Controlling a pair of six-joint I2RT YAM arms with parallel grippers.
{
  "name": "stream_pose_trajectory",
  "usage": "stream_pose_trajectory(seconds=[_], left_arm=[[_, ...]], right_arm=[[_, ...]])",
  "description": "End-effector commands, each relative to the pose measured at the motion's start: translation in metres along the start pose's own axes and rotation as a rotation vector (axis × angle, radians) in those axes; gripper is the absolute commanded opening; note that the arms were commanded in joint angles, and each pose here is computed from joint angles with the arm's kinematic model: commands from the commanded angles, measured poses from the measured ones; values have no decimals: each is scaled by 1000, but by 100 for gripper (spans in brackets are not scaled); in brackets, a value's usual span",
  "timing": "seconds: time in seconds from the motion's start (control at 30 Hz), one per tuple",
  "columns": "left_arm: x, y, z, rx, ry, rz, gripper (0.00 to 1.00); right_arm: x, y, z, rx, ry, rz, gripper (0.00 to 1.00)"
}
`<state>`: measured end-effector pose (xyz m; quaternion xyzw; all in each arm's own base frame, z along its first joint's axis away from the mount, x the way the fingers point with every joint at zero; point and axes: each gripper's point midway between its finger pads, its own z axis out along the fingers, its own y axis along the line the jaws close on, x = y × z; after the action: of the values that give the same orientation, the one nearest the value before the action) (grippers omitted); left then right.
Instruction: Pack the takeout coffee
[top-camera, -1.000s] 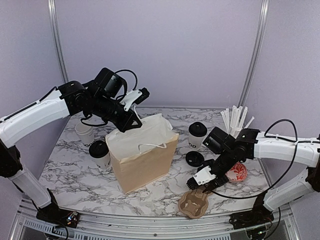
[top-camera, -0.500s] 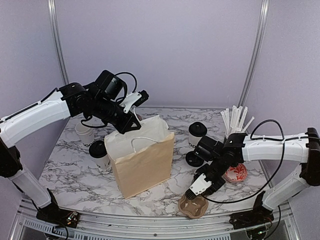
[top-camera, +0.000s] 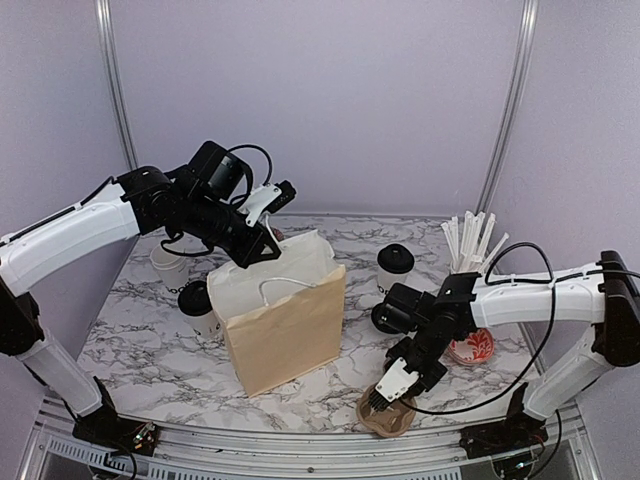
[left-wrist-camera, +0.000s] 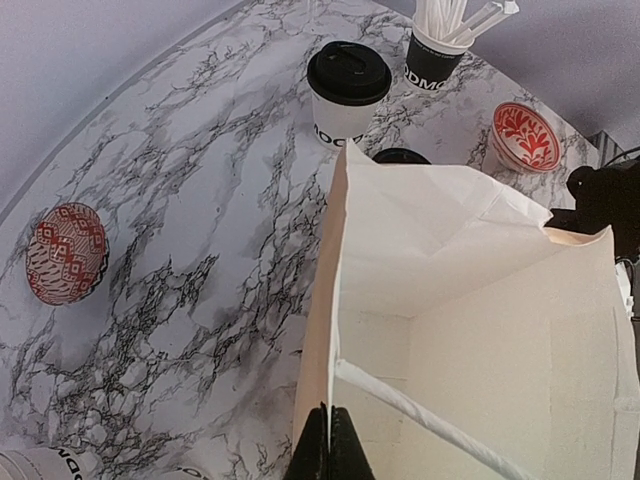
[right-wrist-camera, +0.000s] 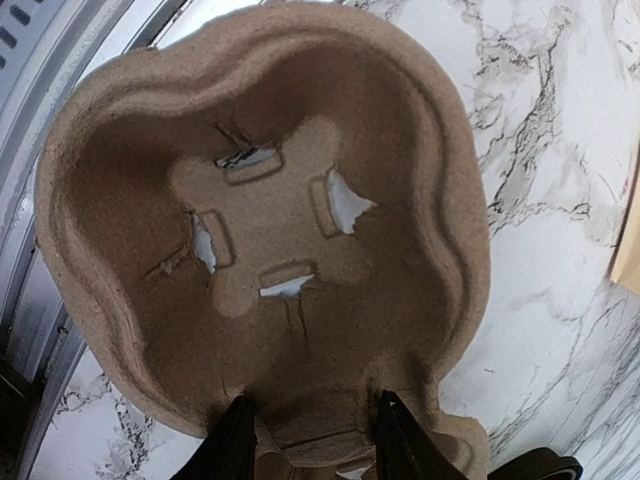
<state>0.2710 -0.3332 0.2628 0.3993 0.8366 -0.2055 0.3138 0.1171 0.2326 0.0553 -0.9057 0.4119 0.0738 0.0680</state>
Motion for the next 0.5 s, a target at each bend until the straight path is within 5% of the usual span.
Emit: stream_pose_trajectory(seconds=[0.0, 0.27, 0.47], left_arm=[[12, 0, 0, 9, 35, -16, 0], [16, 0, 3, 16, 45, -21, 0], [15, 1, 3, 16, 43, -15, 0]], right_arm=[[-6, -4, -4, -7, 4, -1, 37], [-13, -5, -10, -28, -17, 28, 26], [-42, -18, -55, 19, -134, 59, 21]])
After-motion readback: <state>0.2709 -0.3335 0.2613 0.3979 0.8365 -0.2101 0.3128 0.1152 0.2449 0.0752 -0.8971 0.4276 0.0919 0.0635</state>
